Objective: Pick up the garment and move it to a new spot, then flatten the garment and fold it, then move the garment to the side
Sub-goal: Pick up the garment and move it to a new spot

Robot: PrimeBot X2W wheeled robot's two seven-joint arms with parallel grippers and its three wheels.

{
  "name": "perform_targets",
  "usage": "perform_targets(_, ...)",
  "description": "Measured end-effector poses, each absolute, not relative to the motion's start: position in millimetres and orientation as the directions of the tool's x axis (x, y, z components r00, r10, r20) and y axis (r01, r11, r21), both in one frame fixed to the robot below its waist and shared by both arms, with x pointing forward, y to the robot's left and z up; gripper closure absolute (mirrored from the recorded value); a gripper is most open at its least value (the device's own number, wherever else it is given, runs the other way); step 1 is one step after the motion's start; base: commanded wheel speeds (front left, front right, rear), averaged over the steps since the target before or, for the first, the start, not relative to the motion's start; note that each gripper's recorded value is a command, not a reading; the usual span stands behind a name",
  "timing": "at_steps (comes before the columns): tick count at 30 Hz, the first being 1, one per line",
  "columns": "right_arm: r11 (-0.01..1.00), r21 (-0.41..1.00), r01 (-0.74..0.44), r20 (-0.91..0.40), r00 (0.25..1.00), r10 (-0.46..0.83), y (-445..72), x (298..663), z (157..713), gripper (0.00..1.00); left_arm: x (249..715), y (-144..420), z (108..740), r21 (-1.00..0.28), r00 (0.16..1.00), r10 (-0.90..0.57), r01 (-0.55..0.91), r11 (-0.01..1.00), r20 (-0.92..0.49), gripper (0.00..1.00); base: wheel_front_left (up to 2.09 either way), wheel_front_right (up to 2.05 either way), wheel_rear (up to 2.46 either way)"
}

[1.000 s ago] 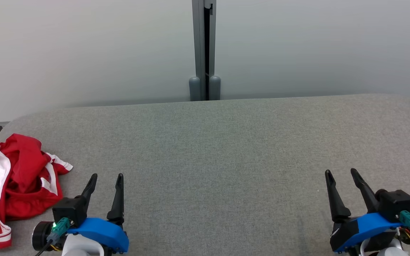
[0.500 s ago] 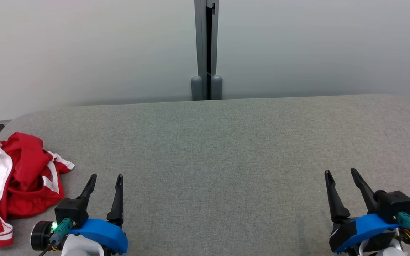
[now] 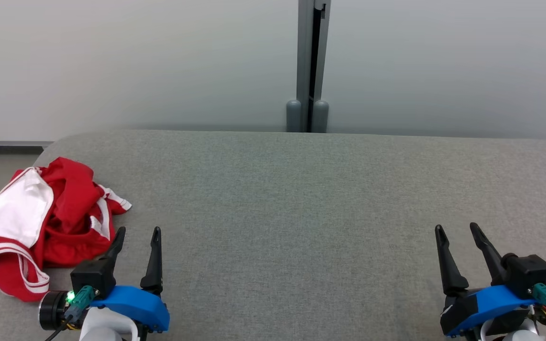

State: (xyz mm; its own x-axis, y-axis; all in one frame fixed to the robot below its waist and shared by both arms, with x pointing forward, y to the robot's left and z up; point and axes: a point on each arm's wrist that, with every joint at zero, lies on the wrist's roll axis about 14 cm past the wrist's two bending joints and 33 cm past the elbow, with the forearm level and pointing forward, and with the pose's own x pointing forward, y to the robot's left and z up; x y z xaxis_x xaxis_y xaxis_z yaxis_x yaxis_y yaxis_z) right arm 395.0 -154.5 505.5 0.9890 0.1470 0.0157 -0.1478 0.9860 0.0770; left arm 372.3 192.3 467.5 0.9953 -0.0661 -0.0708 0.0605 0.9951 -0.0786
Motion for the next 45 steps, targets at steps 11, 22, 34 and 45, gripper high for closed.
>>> perform_targets(11, 0.959, 0.080, -0.271, 0.026, 0.963, 0.270, -108.1, 411.6, 508.8, 0.00, 347.3, 242.4, 469.0, -0.082, 0.993, 0.096, -0.102, 0.991, -0.066, 0.00, 0.00, 0.00, 0.00)
perform_targets(22, 0.912, 0.088, -0.401, 0.023, 0.916, 0.400, -55.2, 424.0, 507.6, 0.00, 312.9, 293.9, 468.8, -0.088, 0.960, 0.272, -0.277, 0.957, -0.068, 0.00, 0.00, 0.00, 0.00)
perform_targets(34, 0.882, 0.102, -0.460, 0.009, 0.887, 0.462, -28.4, 430.2, 500.6, 0.00, 293.3, 318.3, 466.5, -0.092, 0.929, 0.361, -0.367, 0.926, -0.077, 0.00, 0.00, 0.00, 0.00)
perform_targets(45, 0.892, 0.107, -0.438, -0.038, 0.895, 0.444, -40.2, 452.4, 481.0, 0.00, 334.5, 316.3, 443.6, -0.078, 0.928, 0.330, -0.347, 0.935, -0.171, 0.00, 0.00, 0.00, 0.00)
